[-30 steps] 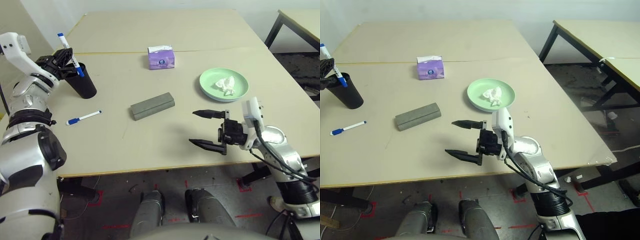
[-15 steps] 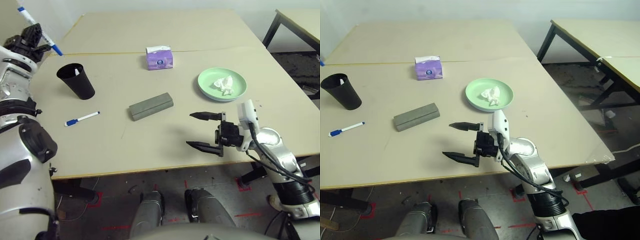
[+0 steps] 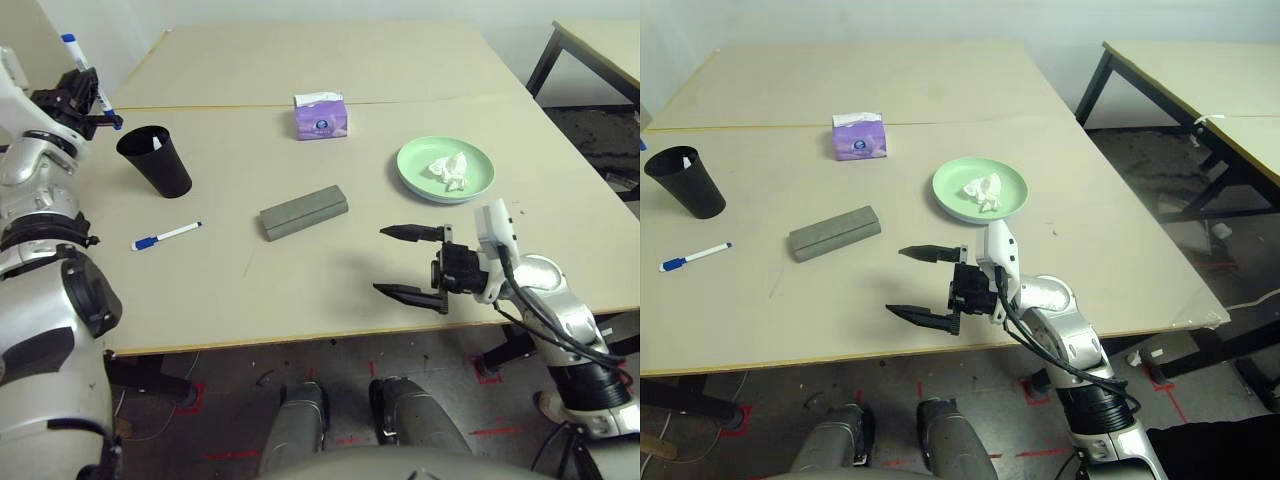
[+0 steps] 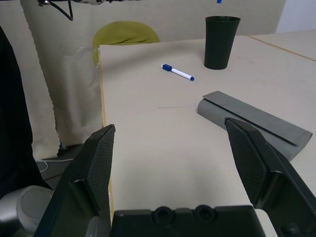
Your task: Organize and tidy the items on the table.
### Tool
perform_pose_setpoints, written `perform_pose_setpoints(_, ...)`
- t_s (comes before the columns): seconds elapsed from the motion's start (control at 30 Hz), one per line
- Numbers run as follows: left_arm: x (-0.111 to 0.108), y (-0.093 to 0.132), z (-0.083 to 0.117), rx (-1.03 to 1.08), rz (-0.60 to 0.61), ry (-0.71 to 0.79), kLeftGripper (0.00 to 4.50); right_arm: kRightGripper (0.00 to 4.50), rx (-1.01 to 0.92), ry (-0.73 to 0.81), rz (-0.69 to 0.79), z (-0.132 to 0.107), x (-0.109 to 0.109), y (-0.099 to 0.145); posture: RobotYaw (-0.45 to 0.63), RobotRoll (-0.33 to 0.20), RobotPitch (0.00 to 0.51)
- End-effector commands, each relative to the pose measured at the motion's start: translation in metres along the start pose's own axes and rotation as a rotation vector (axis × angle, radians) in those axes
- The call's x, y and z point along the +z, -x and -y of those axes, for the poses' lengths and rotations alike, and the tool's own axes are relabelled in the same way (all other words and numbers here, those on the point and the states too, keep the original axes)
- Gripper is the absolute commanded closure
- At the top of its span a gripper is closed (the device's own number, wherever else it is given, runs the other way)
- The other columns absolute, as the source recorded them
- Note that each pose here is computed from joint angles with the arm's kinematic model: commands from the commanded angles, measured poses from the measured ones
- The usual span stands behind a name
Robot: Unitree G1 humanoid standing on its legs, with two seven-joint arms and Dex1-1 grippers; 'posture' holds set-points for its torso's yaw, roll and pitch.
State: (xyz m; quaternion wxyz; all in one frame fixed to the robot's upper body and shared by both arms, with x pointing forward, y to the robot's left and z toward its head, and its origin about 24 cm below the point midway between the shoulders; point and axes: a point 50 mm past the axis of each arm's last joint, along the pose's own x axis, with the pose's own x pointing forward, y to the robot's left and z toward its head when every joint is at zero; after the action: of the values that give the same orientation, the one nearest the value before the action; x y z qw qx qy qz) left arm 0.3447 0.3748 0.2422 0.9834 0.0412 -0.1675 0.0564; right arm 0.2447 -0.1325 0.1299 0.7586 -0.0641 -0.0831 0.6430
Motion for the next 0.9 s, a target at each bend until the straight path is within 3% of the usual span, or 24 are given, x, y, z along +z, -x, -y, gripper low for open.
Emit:
perform_pose_setpoints(0.03,-0.005,0.000,0.001,0.002,-0.030,-0.011,4.21,0.00,-0.008,-0.006,-0.004,-0.004,0.001,0.001,-0.13,0.000,0.122)
perform_pose_setpoints(0.3,-0.010,0.006,-0.004,0.023,-0.048,-0.027,4.21,0.00,-0.022,-0.013,-0.009,-0.008,0.001,0.003,-0.13,0.000,0.131)
perform_pose_setpoints(0.7,-0.008,0.008,-0.008,0.026,-0.028,-0.009,0.18,0.00,-0.026,-0.008,-0.008,-0.003,0.005,0.004,-0.12,0.000,0.133)
perform_pose_setpoints(0.9,0.000,0.008,-0.012,0.003,-0.014,0.007,0.05,0.00,-0.030,-0.008,-0.006,0.000,0.003,0.003,-0.11,0.000,0.133)
